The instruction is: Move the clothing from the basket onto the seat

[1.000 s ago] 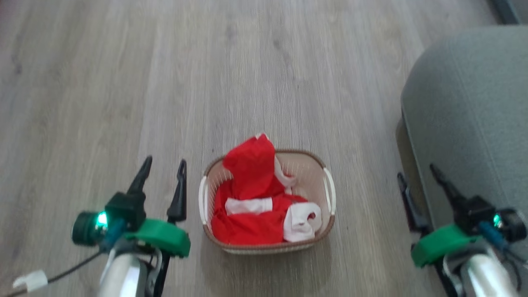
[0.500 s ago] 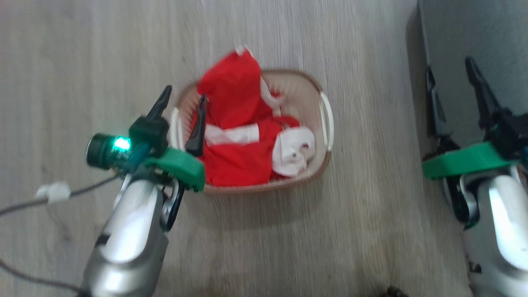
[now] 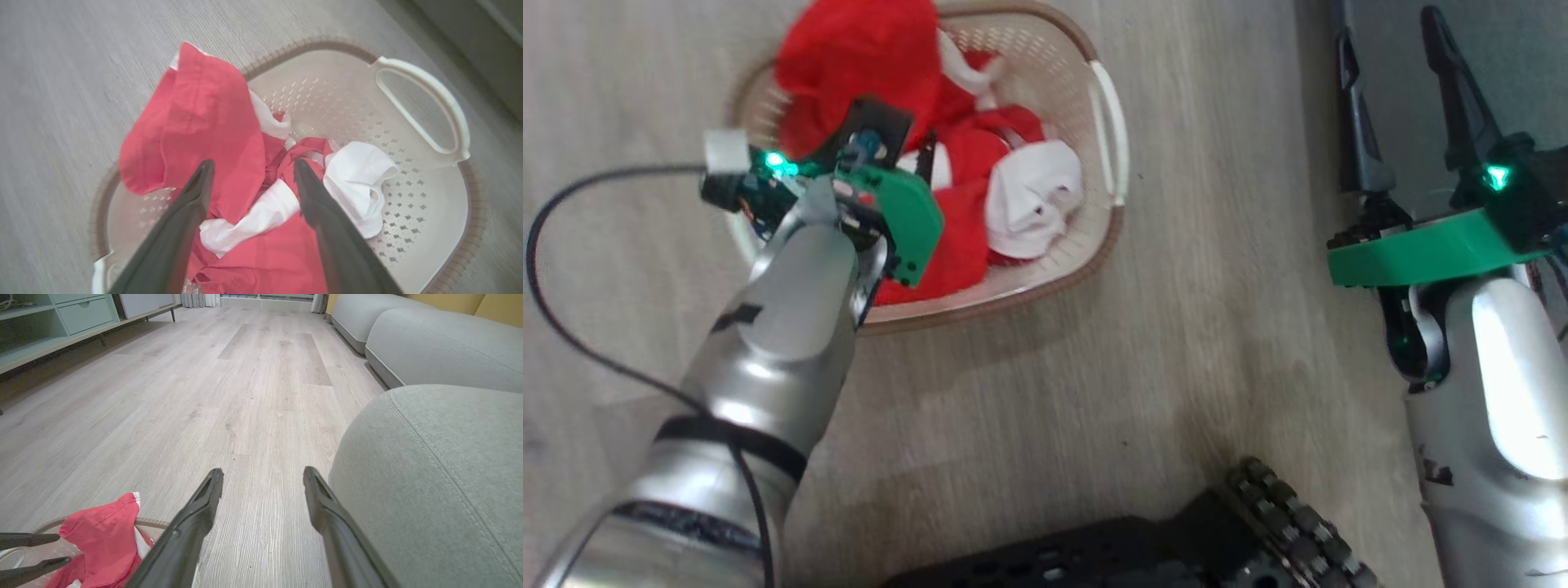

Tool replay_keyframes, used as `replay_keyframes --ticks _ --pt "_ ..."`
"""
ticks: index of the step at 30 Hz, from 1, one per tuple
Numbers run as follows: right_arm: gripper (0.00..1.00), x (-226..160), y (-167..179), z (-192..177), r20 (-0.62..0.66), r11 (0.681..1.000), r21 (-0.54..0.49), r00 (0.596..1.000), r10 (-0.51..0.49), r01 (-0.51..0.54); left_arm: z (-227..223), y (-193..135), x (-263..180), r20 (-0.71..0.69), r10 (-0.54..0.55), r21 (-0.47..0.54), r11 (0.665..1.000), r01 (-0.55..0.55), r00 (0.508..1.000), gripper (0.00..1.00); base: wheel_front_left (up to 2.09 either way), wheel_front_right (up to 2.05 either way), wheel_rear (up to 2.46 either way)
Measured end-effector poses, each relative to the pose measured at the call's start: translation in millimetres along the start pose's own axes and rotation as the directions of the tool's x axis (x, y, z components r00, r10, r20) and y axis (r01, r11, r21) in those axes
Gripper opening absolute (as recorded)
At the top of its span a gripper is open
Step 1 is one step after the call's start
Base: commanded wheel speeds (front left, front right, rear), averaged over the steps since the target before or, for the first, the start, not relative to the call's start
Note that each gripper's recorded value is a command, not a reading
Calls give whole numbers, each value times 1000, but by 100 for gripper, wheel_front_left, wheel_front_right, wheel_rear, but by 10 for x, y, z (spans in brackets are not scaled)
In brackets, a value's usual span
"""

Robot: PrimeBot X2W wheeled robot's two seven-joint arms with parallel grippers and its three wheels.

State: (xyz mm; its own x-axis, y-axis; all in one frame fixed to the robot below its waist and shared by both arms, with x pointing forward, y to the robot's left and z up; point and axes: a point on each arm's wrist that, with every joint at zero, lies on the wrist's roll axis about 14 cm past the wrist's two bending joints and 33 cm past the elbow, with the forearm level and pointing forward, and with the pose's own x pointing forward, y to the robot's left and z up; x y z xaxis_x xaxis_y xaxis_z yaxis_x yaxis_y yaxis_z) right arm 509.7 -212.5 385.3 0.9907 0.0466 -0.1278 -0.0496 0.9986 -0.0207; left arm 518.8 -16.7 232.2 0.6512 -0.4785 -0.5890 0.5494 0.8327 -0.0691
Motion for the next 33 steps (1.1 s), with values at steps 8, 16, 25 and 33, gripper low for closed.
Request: replay_keyframes --ticks 8,16,25,33 --pt "100 12 -135 -189 -40 999 3 998 -38 38 -475 -146 389 -235 -42 44 998 54 971 100 0 0 0" --pt "100 -51 -303 -363 -86 996 -7 993 -86 86 -1099 -263 561 -447 -79 44 993 110 891 100 0 0 0" --pt "100 -165 -504 -499 -129 989 3 981 -147 149 -1685 -190 709 -581 -64 96 985 146 811 100 0 0 0" --pt "100 -224 -655 -563 -144 980 -2 970 -195 197 -1792 -363 751 -585 -126 55 980 194 802 0 0 0 0"
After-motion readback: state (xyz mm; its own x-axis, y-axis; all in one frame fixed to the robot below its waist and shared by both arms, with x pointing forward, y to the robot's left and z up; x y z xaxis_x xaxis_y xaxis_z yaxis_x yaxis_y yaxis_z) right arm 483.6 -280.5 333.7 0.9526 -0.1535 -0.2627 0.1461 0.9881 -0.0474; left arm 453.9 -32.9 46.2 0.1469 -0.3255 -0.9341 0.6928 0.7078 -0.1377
